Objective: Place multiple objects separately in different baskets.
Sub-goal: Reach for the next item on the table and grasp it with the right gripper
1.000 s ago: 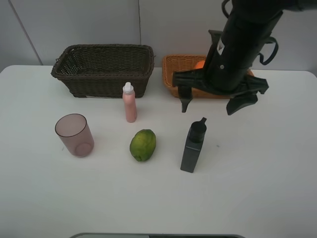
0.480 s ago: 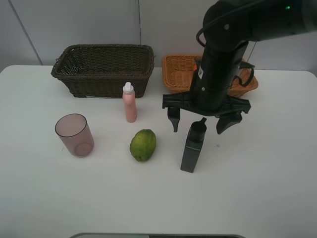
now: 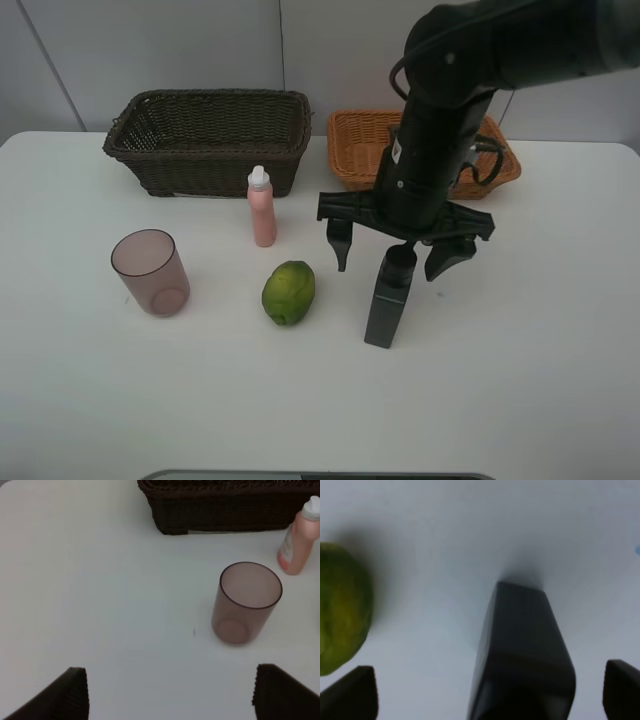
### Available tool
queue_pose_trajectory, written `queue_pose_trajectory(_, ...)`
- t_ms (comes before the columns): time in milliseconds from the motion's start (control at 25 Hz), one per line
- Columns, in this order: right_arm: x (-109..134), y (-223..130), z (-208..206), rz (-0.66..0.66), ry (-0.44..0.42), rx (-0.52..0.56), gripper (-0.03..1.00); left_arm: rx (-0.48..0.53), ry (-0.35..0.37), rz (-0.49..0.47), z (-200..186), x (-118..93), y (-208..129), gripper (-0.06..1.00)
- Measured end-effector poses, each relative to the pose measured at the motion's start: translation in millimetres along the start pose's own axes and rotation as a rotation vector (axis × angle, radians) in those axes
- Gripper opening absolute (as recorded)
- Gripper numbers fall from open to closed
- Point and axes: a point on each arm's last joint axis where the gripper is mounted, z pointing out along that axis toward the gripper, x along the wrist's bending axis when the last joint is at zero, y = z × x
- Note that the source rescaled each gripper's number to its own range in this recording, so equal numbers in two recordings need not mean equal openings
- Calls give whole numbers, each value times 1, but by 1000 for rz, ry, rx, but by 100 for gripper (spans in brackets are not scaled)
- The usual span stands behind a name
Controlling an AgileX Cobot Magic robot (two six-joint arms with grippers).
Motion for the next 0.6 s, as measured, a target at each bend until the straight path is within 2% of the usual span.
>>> queue_pose_trajectory(240, 5, -4, 0, -3, 12, 12, 100, 0, 0, 0, 0, 0, 0, 85)
queue_pose_trajectory(600, 4, -4, 9, -8, -23, 41, 100, 0, 0, 0, 0, 0, 0, 85)
